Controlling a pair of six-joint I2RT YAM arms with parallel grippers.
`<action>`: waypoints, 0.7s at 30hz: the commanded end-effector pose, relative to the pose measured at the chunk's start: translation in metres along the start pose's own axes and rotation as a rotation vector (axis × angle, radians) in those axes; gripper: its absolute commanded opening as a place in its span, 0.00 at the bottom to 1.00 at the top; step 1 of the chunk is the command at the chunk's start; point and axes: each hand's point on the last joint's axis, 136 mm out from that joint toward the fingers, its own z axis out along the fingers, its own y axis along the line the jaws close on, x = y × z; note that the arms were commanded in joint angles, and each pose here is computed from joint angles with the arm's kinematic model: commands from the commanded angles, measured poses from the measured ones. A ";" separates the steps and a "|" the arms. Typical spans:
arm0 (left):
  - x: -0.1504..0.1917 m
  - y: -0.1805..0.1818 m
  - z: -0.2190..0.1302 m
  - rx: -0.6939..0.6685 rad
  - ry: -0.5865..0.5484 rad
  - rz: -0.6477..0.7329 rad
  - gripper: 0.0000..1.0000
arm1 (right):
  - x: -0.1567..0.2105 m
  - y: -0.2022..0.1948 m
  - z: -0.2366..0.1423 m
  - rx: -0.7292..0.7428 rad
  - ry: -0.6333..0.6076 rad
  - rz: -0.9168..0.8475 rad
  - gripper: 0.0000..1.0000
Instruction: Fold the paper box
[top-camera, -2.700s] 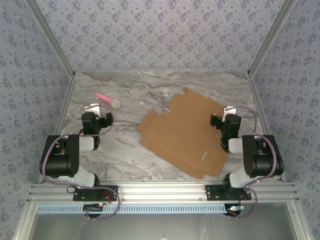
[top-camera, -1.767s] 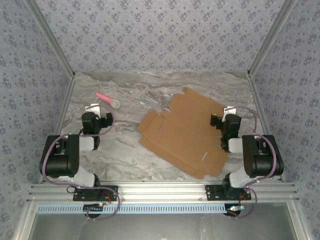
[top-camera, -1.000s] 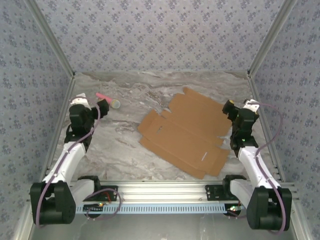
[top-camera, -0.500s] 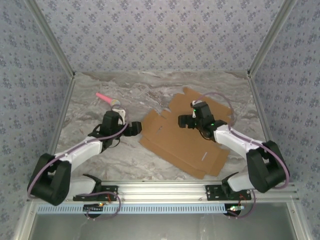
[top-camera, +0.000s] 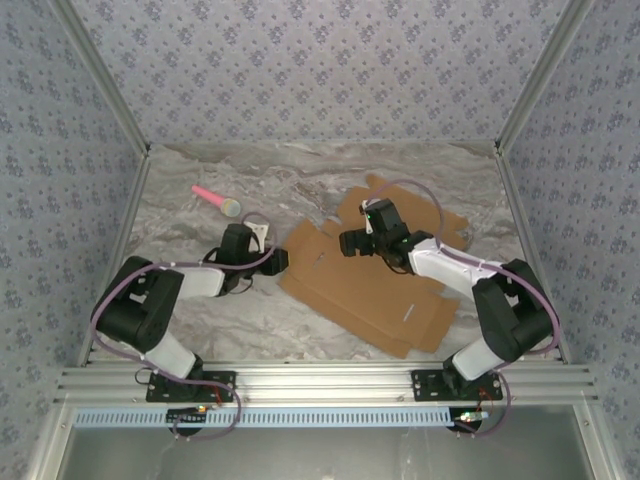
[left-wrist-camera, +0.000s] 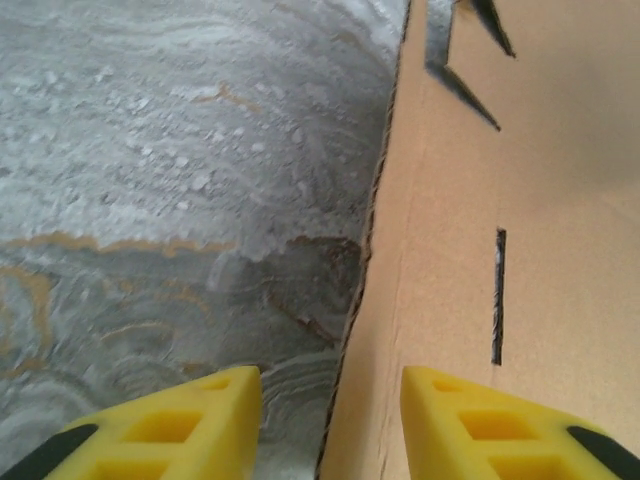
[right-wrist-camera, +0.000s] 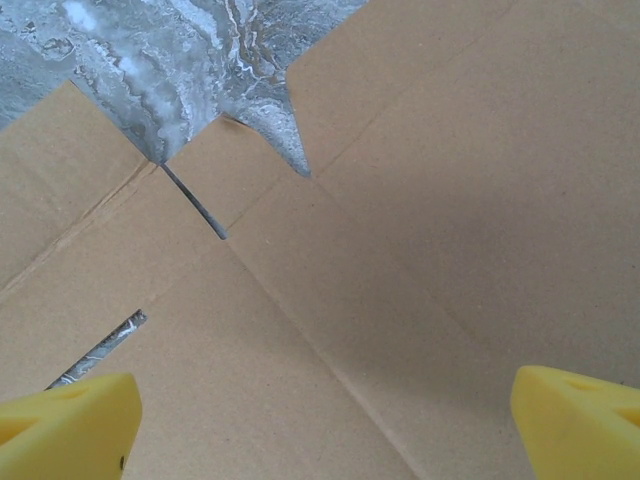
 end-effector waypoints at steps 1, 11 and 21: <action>-0.018 -0.016 0.005 0.081 -0.078 0.052 0.32 | -0.019 0.009 -0.003 -0.020 -0.036 -0.027 0.97; -0.055 -0.040 -0.008 0.102 -0.105 0.195 0.04 | -0.057 0.012 -0.027 0.014 -0.088 -0.156 0.92; -0.134 -0.087 -0.092 0.019 -0.211 0.441 0.00 | -0.122 0.034 -0.104 -0.115 -0.276 -0.405 0.89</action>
